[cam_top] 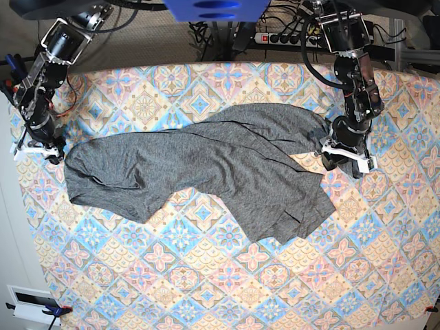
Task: Layout the t-shirt on the table in an organized manner, then fold the t-shirt properly
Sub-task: 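Hold the shirt with the right gripper and regrip with the left gripper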
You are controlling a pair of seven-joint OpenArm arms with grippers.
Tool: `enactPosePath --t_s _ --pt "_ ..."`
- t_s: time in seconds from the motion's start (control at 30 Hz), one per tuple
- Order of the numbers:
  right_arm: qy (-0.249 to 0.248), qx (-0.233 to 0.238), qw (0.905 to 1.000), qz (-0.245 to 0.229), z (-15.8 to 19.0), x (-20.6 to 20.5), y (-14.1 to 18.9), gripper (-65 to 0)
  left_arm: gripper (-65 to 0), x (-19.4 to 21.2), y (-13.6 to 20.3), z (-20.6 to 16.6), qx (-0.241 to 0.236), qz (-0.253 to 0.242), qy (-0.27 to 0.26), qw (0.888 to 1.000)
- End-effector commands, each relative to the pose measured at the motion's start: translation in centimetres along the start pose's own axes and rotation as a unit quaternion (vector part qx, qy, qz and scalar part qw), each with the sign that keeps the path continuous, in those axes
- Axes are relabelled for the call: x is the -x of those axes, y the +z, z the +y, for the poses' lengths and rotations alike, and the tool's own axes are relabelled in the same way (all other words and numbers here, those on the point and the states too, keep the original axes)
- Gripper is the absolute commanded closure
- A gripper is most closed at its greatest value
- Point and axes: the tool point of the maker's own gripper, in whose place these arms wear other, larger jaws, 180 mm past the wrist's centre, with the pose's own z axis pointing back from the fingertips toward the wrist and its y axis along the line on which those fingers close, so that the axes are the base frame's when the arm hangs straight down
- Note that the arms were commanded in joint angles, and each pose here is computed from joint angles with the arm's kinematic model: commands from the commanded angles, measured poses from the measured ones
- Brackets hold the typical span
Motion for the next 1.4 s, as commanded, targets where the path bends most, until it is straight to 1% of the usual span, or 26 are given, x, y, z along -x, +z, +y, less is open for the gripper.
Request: enactPosePath --t_s 0.0,0.17,0.33,0.5,0.63,0.8,1.0,1.2,1.37 --pt "0.014 -0.013 0.9994 -0.029 0.6 -2.2 0.8 -18.0 -25.0 0.7 0.2 0.9 -0.018 0.021 -0.004 1.0" --pt "0.024 -0.021 0.9989 -0.036 1.1 -2.4 1.5 -18.0 -25.0 0.7 0.2 0.9 -0.018 0.02 -0.004 1.0" --pt "0.022 -0.022 0.999 -0.032 1.2 -2.0 1.4 -18.0 -25.0 0.8 0.2 0.9 -0.017 0.022 -0.003 1.0" --pt "0.028 -0.036 0.9989 -0.012 2.6 -0.3 0.7 -18.0 -25.0 0.8 0.2 0.9 -0.018 0.022 -0.003 1.0" --pt "0.022 -0.039 0.999 -0.002 2.8 0.8 0.4 -18.0 -25.0 0.7 0.2 1.0 -0.019 0.021 -0.003 1.0" --pt "0.02 -0.039 0.999 0.001 2.8 1.2 0.3 -18.0 -25.0 0.7 0.2 1.1 -0.02 0.021 -0.002 1.0" --pt "0.034 -0.052 0.9979 0.016 4.2 2.3 -0.3 -17.8 -25.0 0.7 0.2 1.1 -0.02 0.021 -0.002 1.0" --pt "0.017 -0.034 0.9985 0.039 2.5 3.9 -1.0 -17.8 -25.0 1.0 0.3 1.2 -0.021 0.023 -0.001 1.0" --pt "0.015 -0.033 0.9987 0.035 2.4 3.6 -0.9 -17.9 -25.0 1.4 0.4 1.6 -0.024 0.027 -0.001 0.999"
